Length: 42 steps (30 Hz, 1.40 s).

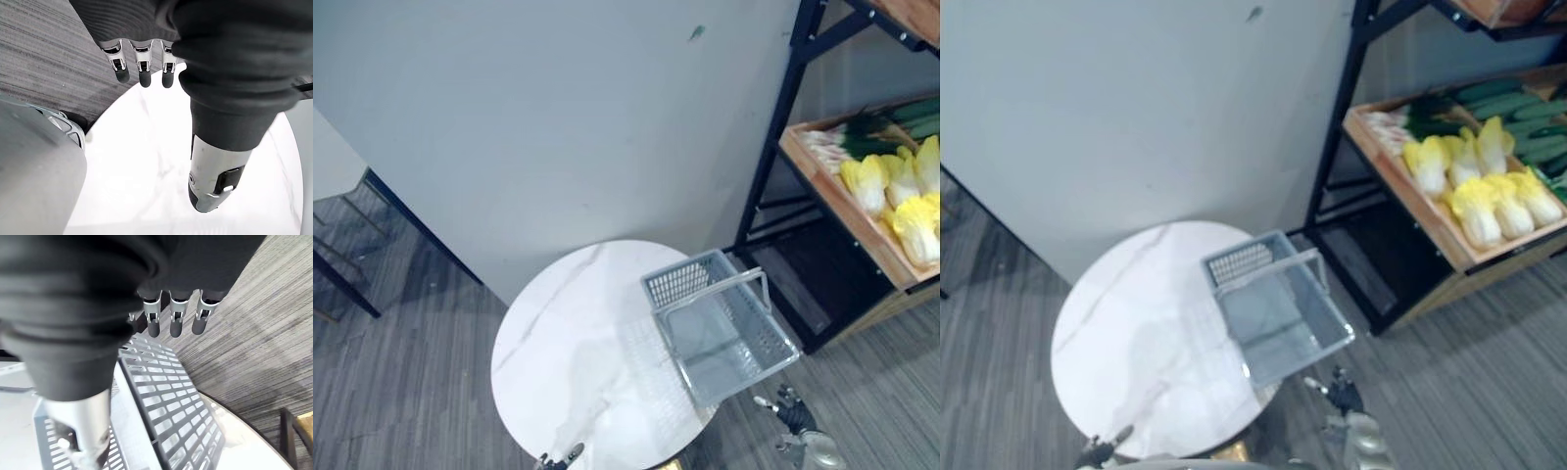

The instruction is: Pick vegetable in the basket

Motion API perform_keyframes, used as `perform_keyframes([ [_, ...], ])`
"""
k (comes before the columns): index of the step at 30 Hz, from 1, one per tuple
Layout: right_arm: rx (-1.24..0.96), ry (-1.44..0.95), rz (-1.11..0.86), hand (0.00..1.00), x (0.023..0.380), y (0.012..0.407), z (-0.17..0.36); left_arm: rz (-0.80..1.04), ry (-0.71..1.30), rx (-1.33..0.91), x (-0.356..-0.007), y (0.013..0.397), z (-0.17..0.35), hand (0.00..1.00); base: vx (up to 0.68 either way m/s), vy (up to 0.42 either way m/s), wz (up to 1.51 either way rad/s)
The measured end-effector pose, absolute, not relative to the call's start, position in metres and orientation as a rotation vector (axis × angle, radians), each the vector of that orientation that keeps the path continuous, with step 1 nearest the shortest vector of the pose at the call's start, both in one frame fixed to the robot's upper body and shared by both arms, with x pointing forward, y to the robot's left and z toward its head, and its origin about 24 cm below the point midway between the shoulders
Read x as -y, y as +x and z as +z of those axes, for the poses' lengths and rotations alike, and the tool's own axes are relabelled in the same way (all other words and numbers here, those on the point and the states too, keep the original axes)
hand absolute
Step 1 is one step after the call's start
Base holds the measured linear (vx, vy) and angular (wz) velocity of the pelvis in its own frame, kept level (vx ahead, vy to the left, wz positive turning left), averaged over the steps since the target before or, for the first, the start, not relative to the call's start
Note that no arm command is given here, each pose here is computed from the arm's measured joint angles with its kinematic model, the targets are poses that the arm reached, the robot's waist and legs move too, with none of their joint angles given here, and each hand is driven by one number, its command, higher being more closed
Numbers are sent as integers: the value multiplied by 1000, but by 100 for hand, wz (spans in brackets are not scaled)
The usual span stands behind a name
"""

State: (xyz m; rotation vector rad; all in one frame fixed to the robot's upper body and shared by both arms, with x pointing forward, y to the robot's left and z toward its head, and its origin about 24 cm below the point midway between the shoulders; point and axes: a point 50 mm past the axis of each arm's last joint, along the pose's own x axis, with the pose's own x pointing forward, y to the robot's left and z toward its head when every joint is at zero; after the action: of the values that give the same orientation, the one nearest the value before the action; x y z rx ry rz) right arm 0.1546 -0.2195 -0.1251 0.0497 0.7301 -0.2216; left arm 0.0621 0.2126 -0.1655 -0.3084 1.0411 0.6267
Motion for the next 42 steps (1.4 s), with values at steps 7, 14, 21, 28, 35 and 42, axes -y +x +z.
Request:
perform_keyframes([
  [7,-624,-25,-204,0,222,164,-107,596,-268,-1077,-212,50,-167,0,-18,-29,18],
  [14,-506,-170,-139,0,225,184,-84,543,-191,-1121,-217,39,-167,0,-56,20,8],
  [21,-321,-480,-11,0,227,210,-44,499,-131,-1153,-220,33,-167,0,-94,47,-3],
  [28,-154,-734,51,0,245,229,-1,472,-103,-1166,-220,30,-167,0,-18,9,0],
  [35,-50,-916,134,0,239,250,23,460,-89,-1175,-220,28,-168,0,45,-3,0],
  [42,85,-1116,298,0,208,284,44,446,-70,-1175,-221,29,-167,0,-9,5,3],
])
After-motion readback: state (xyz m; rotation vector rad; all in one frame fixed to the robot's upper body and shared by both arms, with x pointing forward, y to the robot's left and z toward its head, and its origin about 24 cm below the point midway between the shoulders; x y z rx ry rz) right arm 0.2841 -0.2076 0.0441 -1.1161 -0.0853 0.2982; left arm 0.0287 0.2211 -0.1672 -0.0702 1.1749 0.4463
